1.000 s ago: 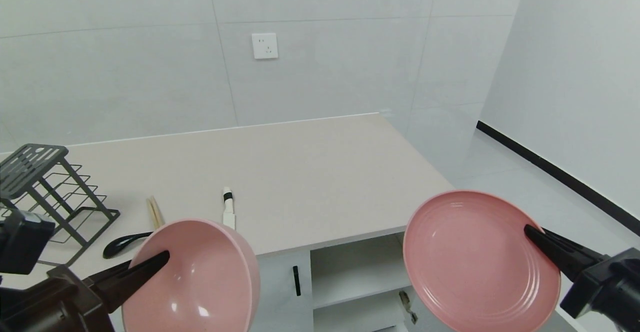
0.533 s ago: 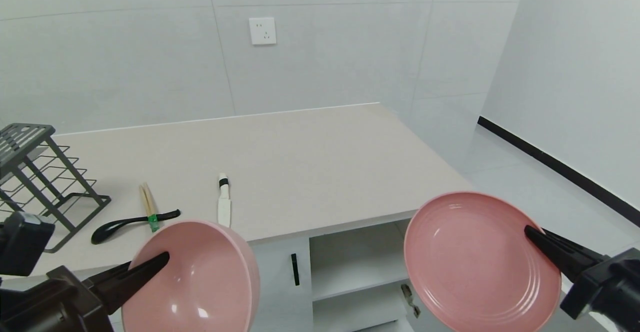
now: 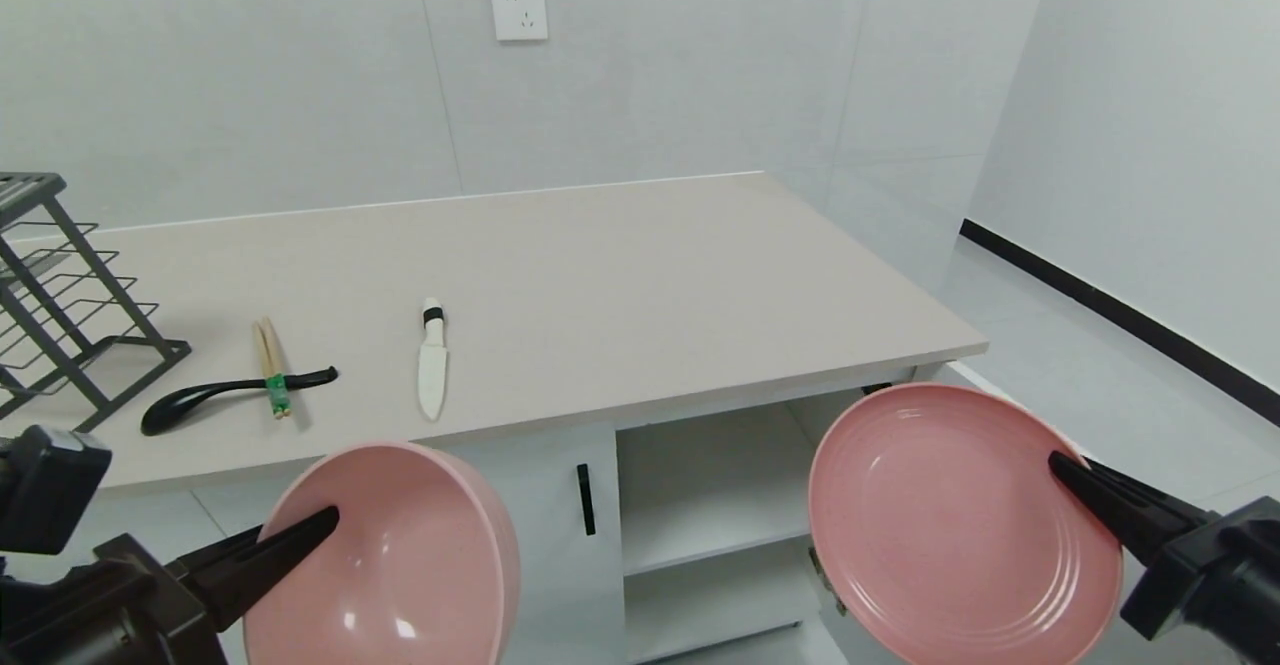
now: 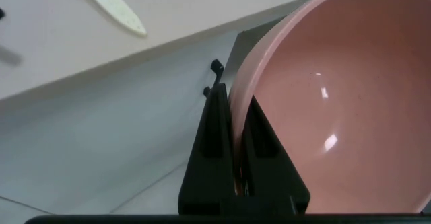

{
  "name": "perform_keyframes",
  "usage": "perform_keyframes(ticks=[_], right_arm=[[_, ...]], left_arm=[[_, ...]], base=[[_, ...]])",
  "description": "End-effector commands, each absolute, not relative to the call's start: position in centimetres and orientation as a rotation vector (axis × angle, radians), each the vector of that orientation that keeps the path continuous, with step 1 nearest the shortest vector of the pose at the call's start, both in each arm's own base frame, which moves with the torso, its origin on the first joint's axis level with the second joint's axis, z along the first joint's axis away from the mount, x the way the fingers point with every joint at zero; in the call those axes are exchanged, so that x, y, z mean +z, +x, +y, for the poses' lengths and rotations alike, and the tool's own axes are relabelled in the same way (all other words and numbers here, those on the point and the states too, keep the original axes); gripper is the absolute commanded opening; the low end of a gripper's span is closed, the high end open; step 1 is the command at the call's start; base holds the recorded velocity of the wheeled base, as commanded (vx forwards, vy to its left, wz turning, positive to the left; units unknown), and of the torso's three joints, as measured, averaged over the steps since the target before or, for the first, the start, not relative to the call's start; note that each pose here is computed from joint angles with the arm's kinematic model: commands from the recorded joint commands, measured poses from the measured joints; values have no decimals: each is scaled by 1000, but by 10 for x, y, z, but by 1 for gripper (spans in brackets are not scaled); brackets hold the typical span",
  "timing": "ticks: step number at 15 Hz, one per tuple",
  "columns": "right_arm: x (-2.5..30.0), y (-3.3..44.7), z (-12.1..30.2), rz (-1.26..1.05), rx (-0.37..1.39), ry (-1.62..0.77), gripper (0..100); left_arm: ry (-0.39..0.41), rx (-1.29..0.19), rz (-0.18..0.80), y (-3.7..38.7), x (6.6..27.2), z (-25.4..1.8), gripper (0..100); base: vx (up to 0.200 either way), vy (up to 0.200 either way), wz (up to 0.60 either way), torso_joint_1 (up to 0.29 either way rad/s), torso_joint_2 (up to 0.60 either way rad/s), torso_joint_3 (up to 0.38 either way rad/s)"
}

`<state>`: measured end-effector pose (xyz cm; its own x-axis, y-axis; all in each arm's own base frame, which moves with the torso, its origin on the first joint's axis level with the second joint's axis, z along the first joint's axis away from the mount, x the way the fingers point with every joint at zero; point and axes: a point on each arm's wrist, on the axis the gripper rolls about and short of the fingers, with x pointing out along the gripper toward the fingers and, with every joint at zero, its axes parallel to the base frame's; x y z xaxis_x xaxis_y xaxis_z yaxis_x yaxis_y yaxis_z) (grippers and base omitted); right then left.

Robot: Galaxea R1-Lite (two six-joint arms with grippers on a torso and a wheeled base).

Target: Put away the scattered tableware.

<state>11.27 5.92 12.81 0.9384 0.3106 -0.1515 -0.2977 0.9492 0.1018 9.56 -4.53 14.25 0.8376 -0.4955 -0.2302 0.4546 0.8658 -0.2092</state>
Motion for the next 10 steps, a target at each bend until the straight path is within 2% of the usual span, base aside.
perform_keyframes(ticks=[1, 9, 10], right_arm=[[128, 113, 59, 167, 311, 78, 0], [128, 113, 59, 167, 311, 78, 0], [128, 113, 59, 167, 313, 78, 0]], left_arm=[[-148, -504, 287, 96, 142, -45, 0], [-147, -503, 293, 96, 141, -45, 0], [-147, -504, 295, 96, 140, -45, 0]], base=[[0, 0, -600, -193, 481, 300], [0, 0, -600, -163, 483, 314], [0, 0, 0, -124, 466, 330]])
